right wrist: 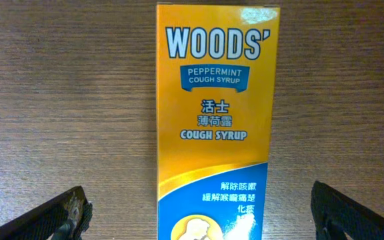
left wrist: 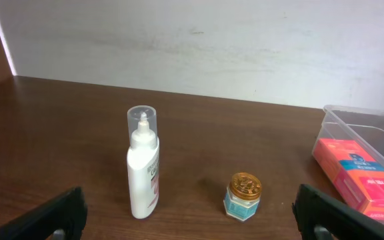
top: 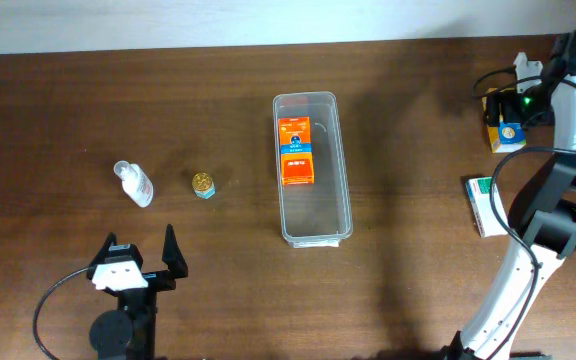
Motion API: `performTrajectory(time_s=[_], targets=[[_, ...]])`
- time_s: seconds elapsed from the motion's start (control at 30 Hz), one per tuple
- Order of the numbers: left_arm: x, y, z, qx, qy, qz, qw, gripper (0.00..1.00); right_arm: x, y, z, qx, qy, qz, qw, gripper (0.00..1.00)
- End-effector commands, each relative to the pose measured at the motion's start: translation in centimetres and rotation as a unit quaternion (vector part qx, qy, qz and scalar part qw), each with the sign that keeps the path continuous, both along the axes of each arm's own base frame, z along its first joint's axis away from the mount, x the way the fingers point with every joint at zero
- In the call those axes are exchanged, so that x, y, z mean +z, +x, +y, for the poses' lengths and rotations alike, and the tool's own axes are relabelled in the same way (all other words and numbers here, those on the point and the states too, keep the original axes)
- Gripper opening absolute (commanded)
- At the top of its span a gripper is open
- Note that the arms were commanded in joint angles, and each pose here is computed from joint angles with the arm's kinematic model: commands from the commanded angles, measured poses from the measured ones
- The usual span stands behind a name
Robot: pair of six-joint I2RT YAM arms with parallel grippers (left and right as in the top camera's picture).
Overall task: Pack container
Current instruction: 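Lower the right gripper and grasp the yellow WOODS' box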
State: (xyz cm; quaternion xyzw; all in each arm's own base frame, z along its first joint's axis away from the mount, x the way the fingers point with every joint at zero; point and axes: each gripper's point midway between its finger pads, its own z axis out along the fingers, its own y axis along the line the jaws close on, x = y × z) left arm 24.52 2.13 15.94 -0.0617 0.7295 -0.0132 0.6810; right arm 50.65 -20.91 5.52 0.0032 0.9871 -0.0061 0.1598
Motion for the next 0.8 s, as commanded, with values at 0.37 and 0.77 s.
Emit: performTrajectory(time_s=[0.37, 0.77], targets=[[-0.2, 0.0, 0.0, 0.002, -0.003, 0.001, 1.0, 0.99, -3.0, -0.4, -0.6, -0.001, -0.004, 0.025, 1.0, 0.99], [-0.2, 0.0, 0.0, 0.002, -0.003, 0.001, 1.0, 0.99, -3.5, -0.6, -0.6, -0.001, -0.002, 0.029, 1.0, 0.98]])
